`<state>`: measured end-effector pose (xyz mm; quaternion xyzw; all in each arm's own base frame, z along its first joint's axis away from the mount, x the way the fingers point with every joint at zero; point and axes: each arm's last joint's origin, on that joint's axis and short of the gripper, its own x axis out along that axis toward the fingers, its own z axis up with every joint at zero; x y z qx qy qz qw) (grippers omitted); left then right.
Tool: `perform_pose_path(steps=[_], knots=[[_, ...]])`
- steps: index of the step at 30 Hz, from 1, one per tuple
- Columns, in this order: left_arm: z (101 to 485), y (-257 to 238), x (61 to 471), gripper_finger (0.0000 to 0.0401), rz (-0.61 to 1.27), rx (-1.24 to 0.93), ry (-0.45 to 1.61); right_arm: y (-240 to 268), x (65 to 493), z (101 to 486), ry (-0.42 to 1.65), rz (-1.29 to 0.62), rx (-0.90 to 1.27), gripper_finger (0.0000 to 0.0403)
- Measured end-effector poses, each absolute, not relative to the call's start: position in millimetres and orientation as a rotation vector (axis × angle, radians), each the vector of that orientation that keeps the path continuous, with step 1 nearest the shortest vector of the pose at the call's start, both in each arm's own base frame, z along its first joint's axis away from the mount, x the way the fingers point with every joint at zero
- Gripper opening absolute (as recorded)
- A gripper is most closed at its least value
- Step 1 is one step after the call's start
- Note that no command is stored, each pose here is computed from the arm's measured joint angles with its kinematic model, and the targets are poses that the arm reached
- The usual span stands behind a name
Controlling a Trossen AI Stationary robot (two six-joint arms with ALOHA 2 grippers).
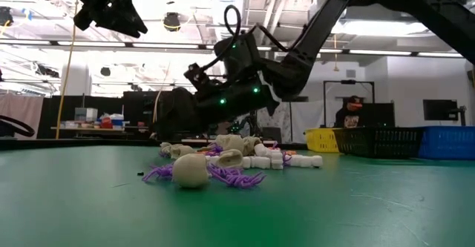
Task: Sort Halloween decoration
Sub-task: Put the gray skull toy into the top black basket
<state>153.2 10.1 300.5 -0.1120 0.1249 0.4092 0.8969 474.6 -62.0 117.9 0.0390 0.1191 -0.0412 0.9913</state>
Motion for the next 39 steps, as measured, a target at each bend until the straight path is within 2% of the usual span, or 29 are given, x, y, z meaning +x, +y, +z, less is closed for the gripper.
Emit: perform_pose_path(steps=[39], knots=[[300, 10, 153, 0.0121, 0.848, -0.231, 0.261, -70, 469, 104, 0.393, -0.075, 0.072, 0.0214]])
